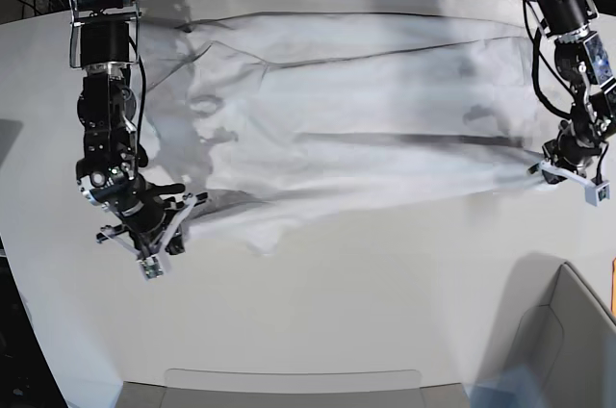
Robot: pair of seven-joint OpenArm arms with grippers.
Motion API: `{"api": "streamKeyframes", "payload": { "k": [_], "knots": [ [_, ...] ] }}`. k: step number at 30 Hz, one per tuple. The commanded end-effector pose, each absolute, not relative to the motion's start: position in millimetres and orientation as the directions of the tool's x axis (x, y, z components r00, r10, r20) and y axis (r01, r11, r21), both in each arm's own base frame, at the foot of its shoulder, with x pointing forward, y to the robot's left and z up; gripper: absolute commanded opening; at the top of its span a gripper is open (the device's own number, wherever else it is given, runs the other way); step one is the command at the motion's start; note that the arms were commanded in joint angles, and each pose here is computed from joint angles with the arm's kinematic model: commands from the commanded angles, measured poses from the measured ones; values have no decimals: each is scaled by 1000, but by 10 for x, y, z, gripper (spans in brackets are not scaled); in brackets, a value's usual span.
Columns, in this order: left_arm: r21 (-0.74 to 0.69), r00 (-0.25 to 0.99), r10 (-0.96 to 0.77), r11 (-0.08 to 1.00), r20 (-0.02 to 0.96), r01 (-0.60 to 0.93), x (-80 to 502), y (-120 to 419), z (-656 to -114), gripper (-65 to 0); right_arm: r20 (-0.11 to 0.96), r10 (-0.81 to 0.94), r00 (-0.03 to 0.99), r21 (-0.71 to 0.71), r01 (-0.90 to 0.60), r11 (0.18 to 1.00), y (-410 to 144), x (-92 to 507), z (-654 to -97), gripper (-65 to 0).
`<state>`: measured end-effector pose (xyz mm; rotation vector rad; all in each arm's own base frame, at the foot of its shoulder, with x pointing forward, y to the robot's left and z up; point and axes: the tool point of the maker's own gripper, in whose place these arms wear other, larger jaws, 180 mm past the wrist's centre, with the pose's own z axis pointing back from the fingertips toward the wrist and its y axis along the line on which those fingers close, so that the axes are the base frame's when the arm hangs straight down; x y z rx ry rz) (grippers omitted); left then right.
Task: Fold the T-shirt properly
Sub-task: 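Fold the hem up over the shirt toward the collar with both grippers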
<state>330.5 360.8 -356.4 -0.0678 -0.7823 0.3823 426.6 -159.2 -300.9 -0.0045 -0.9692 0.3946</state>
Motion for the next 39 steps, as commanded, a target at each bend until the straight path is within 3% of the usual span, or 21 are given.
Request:
{"api": "streamKeyframes", "payload": {
  "k": [1,21,27,35,39],
  "knots": [
    [-187,595,330,939,733,-290,3403,3671,-3299,-650,833,325,448,-195,-312,930,-1615,4300,-2814,-650],
    [-41,681,160,981,715,-188,2716,3420,-3338,-650,820,310,480,-230,-219,948,-1982,3244,-2809,-650],
    [-11,700,118,988,704,-156,2548,3337,-3332,-650,835,209,510,-126,-192,973,-2095,3042,-2855,-650],
    [5,741,121,986,661,-165,2302,3371,-3466,-650,796,244,554,-131,-236,963,-2078,2686,-2954,-650],
    [20,717,133,979,684,-201,2178,3442,-3332,-650,776,248,580,-126,-242,962,-2075,2557,-3034,-650]
  ]
}}
